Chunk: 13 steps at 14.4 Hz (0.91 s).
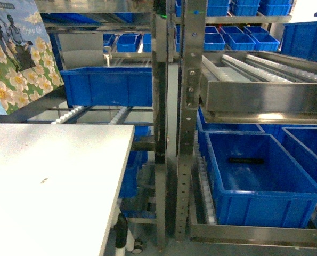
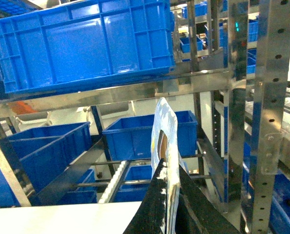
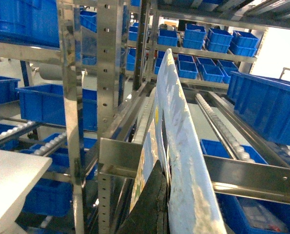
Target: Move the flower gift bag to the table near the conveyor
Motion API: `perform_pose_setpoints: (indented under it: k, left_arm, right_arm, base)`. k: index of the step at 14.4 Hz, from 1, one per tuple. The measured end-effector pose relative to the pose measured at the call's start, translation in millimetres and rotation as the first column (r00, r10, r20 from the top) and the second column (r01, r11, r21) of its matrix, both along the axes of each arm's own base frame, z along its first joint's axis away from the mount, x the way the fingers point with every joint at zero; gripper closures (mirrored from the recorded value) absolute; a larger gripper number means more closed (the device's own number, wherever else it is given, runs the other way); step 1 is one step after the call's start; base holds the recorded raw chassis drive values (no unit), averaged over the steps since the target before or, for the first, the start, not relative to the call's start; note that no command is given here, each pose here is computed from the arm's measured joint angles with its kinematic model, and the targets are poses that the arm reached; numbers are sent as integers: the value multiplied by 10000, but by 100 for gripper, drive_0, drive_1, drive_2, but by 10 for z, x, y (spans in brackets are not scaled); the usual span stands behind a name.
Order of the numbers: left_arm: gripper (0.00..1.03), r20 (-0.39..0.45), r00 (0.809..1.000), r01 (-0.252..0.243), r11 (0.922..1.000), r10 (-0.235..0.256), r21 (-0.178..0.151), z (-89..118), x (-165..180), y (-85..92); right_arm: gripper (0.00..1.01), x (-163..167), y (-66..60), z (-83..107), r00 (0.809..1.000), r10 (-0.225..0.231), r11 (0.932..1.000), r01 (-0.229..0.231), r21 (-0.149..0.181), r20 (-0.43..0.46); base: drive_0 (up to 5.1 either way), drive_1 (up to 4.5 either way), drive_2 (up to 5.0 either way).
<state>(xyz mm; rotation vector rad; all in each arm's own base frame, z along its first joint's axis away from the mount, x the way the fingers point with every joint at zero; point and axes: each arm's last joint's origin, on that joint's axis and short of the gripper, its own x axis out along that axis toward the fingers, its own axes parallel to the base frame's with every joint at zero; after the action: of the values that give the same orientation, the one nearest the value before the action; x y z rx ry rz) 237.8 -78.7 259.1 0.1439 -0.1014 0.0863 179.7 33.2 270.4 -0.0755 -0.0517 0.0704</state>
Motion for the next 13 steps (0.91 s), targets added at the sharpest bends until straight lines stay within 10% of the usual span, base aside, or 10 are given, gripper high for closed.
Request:
perform_pose_setpoints:
  k: [13]
  left_arm:
    - [101, 6, 10000, -15, 10000, 15, -4, 0, 0, 0]
  right_arm:
    - [99, 0, -1, 0, 10000, -8, 10000, 8, -1, -4]
  base:
    - [-502, 243, 243]
